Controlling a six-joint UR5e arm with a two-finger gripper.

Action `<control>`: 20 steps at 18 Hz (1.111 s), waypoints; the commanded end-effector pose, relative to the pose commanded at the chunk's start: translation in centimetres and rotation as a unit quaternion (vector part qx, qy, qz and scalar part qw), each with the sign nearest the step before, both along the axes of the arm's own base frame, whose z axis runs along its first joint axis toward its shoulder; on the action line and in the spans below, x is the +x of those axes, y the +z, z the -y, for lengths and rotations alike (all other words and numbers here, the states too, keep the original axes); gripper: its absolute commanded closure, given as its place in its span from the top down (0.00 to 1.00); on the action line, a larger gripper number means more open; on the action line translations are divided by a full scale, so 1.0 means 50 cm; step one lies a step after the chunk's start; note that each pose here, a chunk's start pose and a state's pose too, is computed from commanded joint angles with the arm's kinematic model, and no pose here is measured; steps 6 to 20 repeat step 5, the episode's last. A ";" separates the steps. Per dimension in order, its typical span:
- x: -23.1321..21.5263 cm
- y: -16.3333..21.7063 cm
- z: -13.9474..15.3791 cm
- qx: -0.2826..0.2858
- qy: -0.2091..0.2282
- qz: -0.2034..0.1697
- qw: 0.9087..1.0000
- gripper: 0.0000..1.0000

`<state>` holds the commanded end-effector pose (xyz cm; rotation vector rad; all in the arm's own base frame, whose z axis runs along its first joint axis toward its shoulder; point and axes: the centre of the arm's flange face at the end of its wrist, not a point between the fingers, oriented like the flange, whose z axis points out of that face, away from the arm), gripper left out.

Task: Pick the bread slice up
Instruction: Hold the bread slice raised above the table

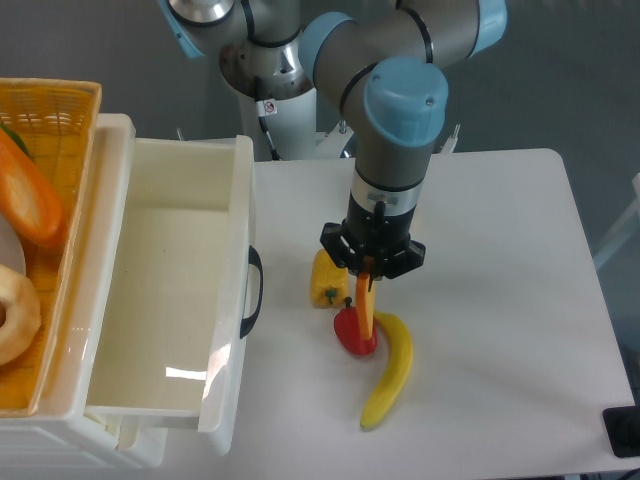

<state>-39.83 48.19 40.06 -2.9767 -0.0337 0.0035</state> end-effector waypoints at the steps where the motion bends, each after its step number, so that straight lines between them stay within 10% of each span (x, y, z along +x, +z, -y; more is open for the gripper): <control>1: 0.006 -0.002 -0.005 -0.005 -0.003 -0.003 1.000 0.00; 20: 0.013 -0.008 0.001 -0.011 -0.031 -0.005 0.999 0.00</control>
